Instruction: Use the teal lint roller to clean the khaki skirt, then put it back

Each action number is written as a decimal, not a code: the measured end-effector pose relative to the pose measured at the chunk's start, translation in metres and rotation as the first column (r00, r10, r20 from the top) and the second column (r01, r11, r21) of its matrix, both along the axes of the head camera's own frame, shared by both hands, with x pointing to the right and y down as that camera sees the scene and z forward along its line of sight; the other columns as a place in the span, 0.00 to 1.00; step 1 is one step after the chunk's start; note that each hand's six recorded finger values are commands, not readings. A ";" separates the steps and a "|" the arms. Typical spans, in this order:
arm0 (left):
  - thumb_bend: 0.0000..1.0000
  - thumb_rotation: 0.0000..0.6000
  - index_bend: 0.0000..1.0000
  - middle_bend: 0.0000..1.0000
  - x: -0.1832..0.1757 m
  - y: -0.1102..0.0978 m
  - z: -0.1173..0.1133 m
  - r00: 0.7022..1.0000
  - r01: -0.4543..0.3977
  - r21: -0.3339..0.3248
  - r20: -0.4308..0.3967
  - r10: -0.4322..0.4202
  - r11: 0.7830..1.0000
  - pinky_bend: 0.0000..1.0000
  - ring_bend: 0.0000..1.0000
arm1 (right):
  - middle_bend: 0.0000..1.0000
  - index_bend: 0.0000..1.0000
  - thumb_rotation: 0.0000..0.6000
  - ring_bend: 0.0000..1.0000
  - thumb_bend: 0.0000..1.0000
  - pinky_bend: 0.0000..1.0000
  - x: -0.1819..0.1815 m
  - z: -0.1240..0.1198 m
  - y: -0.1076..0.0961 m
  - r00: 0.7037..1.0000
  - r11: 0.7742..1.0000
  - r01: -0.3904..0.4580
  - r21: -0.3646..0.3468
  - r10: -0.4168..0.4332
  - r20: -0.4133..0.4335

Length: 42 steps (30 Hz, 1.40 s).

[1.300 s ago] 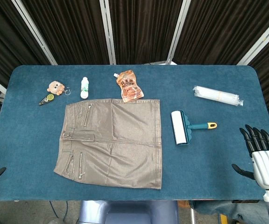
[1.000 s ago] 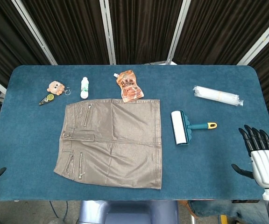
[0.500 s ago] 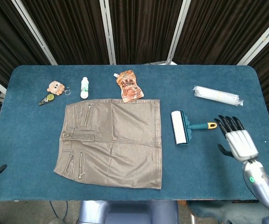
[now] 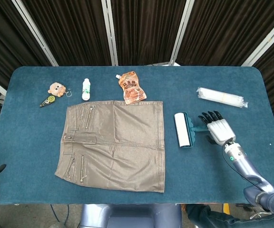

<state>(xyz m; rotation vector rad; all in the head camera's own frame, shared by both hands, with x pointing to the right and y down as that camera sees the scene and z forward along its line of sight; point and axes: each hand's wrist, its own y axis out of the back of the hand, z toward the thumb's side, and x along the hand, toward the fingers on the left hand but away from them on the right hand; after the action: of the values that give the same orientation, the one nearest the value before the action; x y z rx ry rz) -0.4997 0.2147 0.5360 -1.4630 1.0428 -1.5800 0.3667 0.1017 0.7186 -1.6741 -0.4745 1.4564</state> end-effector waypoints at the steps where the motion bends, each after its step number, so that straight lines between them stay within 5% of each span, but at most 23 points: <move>1: 0.00 1.00 0.00 0.00 0.000 -0.001 0.001 1.000 0.001 0.000 0.002 -0.001 1.000 0.00 0.00 | 0.07 0.12 1.00 0.00 0.33 0.00 -0.001 0.005 0.000 1.000 1.000 0.006 -0.007 -0.006 -0.006; 18: 0.00 1.00 0.00 0.00 -0.003 -0.003 0.008 1.000 0.011 -0.011 0.024 -0.011 1.000 0.00 0.00 | 0.16 0.19 1.00 0.04 0.39 0.00 -0.015 0.044 -0.006 0.997 0.997 0.058 -0.042 -0.060 -0.045; 24: 0.00 1.00 0.00 0.00 -0.004 -0.004 0.011 0.999 0.016 -0.018 0.031 -0.015 1.000 0.00 0.00 | 0.36 0.30 1.00 0.22 0.51 0.17 -0.014 0.051 -0.007 0.996 0.997 0.062 -0.046 -0.065 -0.060; 27: 0.00 1.00 0.00 0.00 -0.004 -0.004 0.011 0.999 0.017 -0.020 0.030 -0.016 1.000 0.00 0.00 | 0.46 0.39 1.00 0.32 0.62 0.29 -0.015 0.049 -0.008 0.997 0.998 0.062 -0.029 -0.064 -0.042; 32: 0.00 1.00 0.00 0.00 -0.003 -0.004 0.010 1.000 0.015 -0.019 0.023 -0.014 1.000 0.00 0.00 | 0.49 0.44 1.00 0.35 0.77 0.34 -0.019 0.041 -0.011 0.998 0.998 0.060 0.001 -0.060 0.015; 42: 0.00 1.00 0.00 0.00 0.000 -0.004 0.004 1.000 0.005 -0.009 -0.004 -0.005 1.000 0.00 0.00 | 0.50 0.45 1.00 0.37 0.88 0.35 -0.039 0.015 -0.024 0.987 0.991 0.115 0.073 -0.122 0.101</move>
<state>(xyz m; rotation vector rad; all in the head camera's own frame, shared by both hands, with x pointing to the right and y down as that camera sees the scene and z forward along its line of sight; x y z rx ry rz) -0.4993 0.2110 0.5403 -1.4719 1.0435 -1.5873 0.3278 0.0778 0.7332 -1.7017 -0.4686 1.2580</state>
